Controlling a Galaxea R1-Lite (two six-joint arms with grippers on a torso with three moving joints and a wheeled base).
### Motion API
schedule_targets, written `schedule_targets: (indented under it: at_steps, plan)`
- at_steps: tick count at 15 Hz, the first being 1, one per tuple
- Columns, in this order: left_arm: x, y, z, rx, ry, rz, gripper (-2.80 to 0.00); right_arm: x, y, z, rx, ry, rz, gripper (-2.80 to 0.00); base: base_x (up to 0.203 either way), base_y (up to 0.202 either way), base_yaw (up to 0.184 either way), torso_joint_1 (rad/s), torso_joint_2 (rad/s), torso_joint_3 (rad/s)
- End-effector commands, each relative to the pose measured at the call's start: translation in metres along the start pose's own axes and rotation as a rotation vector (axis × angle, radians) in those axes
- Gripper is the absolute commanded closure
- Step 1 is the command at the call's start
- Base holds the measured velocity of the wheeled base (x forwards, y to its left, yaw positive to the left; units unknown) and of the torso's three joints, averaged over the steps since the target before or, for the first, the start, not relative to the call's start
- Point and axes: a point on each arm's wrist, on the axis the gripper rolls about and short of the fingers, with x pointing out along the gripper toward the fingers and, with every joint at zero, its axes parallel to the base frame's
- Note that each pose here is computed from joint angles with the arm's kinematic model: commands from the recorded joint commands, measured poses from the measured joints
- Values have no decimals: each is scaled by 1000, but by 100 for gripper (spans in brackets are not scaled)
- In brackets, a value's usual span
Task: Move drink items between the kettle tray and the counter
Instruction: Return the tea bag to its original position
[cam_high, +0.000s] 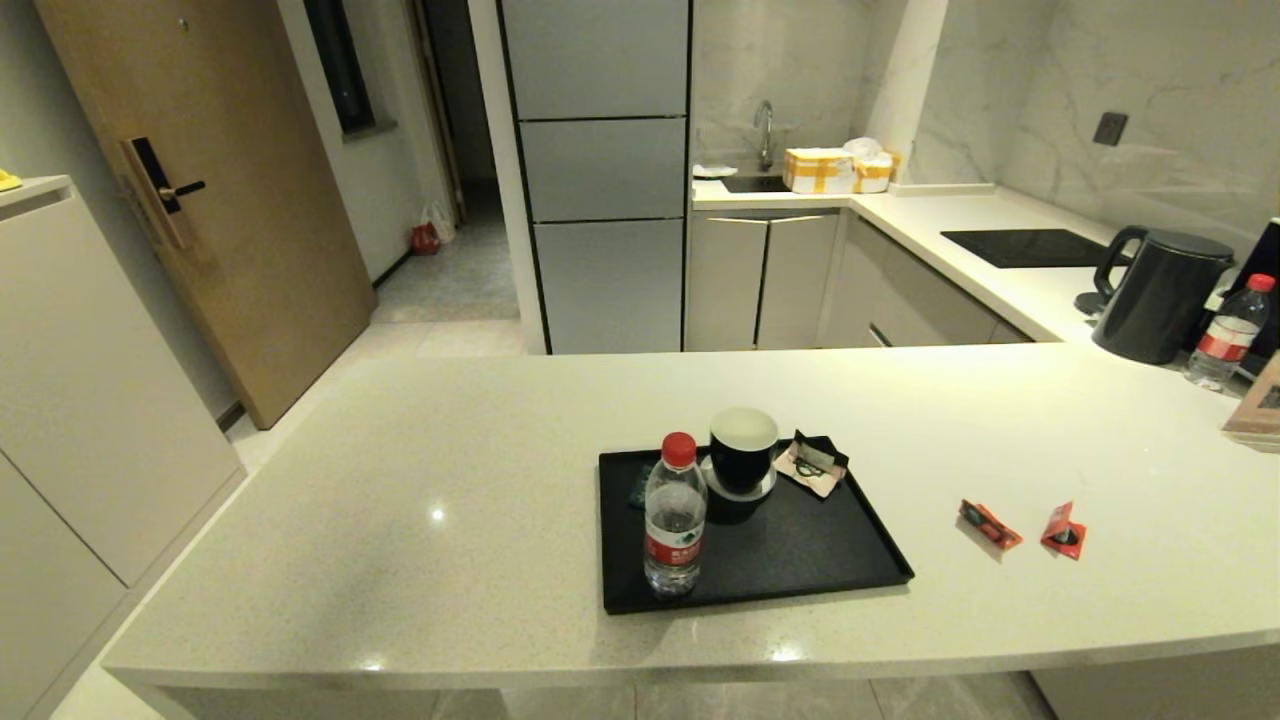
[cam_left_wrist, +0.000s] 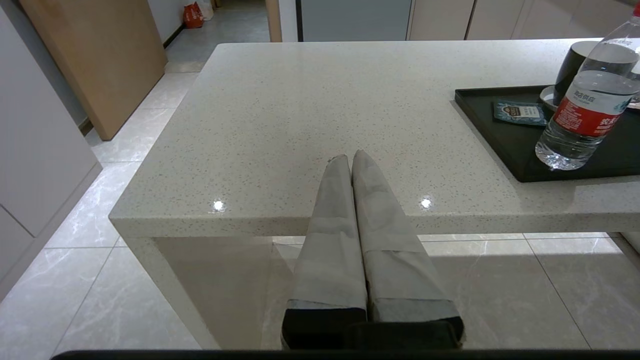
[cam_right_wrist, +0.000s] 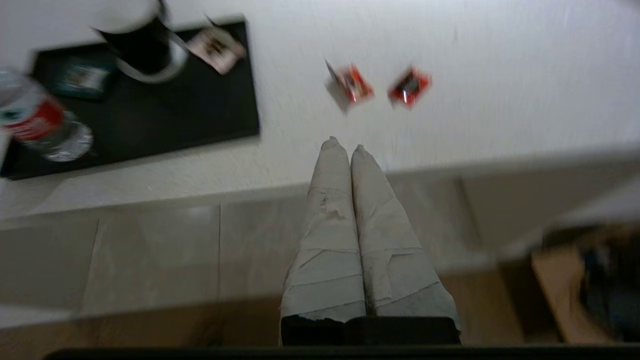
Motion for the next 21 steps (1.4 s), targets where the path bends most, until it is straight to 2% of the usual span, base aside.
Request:
schedule_targets:
  at_steps: [1, 4, 6, 8, 10, 13, 17, 21]
  plan:
    - [0, 0, 0, 0, 0, 0, 0, 85, 5, 18, 72, 372, -73, 0, 0, 0, 0, 0, 0, 0]
    - [0, 0, 0, 0, 0, 0, 0, 170, 6, 22, 173, 601, -160, 0, 0, 0, 0, 0, 0, 0]
    - [0, 0, 0, 0, 0, 0, 0, 225, 3, 25, 223, 673, -188, 0, 0, 0, 0, 0, 0, 0]
    - [0, 0, 0, 0, 0, 0, 0, 276, -5, 39, 220, 676, -165, 0, 0, 0, 0, 0, 0, 0]
    - [0, 0, 0, 0, 0, 0, 0, 312, -13, 50, 141, 670, -84, 0, 0, 0, 0, 0, 0, 0]
    - [0, 0, 0, 0, 0, 0, 0, 365, -18, 55, 101, 664, -51, 0, 0, 0, 0, 0, 0, 0]
    - [0, 0, 0, 0, 0, 0, 0, 394, -21, 29, 96, 811, -45, 0, 0, 0, 0, 0, 0, 0]
    - [0, 0, 0, 0, 0, 0, 0, 390, -24, 25, 117, 830, -56, 0, 0, 0, 0, 0, 0, 0]
